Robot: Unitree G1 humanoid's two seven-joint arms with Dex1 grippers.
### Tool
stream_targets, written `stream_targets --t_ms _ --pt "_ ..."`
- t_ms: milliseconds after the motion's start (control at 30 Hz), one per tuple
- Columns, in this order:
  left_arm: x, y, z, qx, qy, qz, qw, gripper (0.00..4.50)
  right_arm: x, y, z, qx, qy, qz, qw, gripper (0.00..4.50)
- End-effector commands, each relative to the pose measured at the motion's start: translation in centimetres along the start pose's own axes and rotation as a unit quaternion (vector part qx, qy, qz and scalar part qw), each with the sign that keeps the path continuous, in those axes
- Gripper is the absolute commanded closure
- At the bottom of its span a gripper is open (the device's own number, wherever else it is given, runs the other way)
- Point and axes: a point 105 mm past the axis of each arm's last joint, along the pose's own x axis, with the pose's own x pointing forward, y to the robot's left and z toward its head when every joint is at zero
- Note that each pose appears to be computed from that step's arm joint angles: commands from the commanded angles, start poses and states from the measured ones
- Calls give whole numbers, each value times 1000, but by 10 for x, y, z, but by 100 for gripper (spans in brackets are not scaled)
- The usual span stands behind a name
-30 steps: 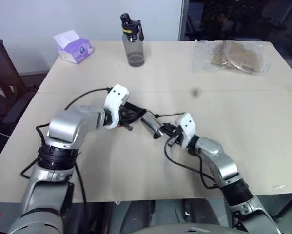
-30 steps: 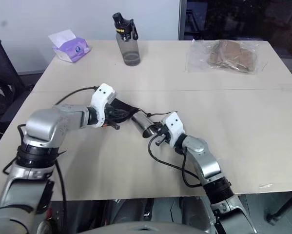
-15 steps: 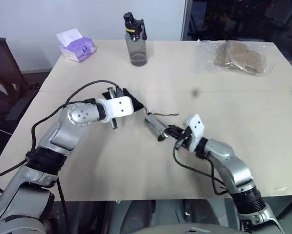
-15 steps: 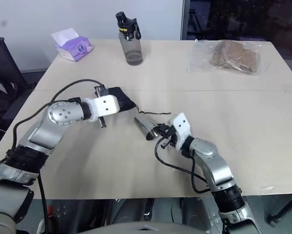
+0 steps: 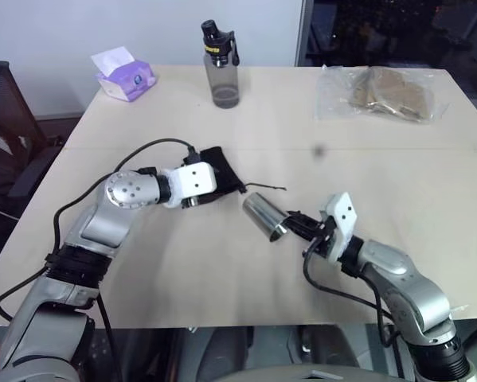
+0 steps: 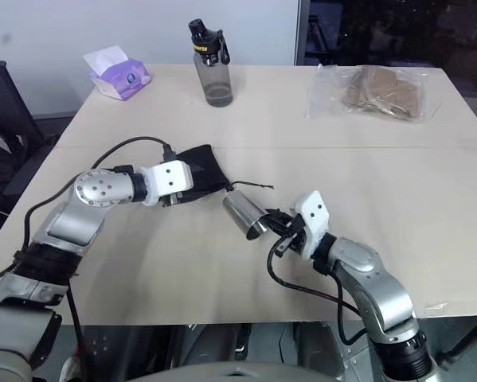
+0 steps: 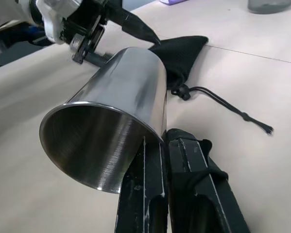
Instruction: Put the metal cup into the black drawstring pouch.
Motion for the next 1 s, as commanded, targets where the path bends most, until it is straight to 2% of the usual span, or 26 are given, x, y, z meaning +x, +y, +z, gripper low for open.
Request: stream_targets --t_ms 33,233,333,467,500,633,900,1000 --pt "-5 10 0 15 15 57 998 150 -6 2 15 -9 -25 -6 1000 450" --pt "5 6 -1 18 26 90 995 150 -6 2 15 -7 -26 -13 1000 450" --pt "11 8 3 -17 19 88 996 242 -6 2 16 -9 -26 -15 1000 450" --pt "11 4 14 -211 -11 8 977 435 -2 1 19 -21 -26 -16 999 450" --pt "10 5 17 -254 -12 -12 967 446 0 1 19 -28 -25 -16 999 450" --pt "8 17 25 -347 -15 -50 936 446 13 -3 24 -43 -32 -17 998 450" --pt "13 17 32 -404 -16 -74 912 446 45 -13 34 -19 -81 -15 996 450" --pt "16 17 37 -441 -25 -75 894 446 56 -15 27 -18 -82 -7 996 450"
